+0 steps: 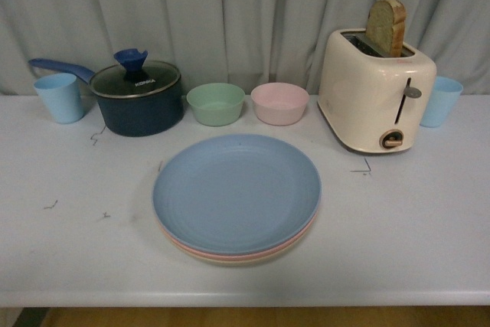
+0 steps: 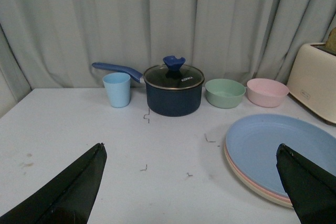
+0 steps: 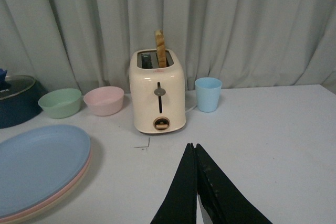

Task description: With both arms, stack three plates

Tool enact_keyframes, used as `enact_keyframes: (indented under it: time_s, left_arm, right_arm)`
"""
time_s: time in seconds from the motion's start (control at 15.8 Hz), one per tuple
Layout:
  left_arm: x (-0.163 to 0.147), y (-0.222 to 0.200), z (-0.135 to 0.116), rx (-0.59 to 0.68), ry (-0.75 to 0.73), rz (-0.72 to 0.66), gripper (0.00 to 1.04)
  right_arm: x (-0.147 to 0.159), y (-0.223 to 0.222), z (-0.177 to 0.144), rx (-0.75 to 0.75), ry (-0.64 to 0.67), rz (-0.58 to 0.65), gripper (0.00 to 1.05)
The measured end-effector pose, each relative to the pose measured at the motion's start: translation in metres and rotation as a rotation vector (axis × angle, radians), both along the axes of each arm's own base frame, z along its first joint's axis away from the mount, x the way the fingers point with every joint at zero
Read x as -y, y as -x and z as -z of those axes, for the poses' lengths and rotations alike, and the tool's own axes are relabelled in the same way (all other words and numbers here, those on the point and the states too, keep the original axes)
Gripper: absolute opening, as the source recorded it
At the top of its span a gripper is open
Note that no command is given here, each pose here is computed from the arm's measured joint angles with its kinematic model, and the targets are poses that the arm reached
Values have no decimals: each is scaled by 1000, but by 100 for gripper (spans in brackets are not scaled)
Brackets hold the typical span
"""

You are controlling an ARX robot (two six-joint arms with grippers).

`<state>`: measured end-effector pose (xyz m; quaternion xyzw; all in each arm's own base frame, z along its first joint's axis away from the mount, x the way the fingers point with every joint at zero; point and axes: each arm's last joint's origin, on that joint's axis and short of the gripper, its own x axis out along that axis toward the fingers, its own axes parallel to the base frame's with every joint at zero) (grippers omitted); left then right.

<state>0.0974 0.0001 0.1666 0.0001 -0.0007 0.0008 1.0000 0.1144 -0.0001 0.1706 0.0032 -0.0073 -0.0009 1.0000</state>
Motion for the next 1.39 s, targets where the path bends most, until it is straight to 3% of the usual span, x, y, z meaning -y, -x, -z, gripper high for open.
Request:
enact_keyframes:
  time_s: [0.51,0.57,0.76,0.95,1.08,1.2,1.39]
  left_arm:
    - [0,0,0,0,0,0,98]
    - [0,0,0,-1,0,0,98]
    - [0,0,0,0,0,0,98]
    - [0,0,0,0,0,0,98]
    - [0,0,0,0,0,0,98]
    - [0,0,0,0,0,0,98]
    - [0,0,0,0,0,0,98]
  right_arm:
    - [0,13,7,-58,0,-2,2]
    - [0,17,3,0,0,-1,2]
    - [0,17,4,-8,0,-1,5]
    - [0,17,4,-10,0,-1,32]
    - [0,17,4,-11,0,-1,57]
    - [0,17,4,-11,0,-1,68]
    - [0,17,4,-10,0,-1,100]
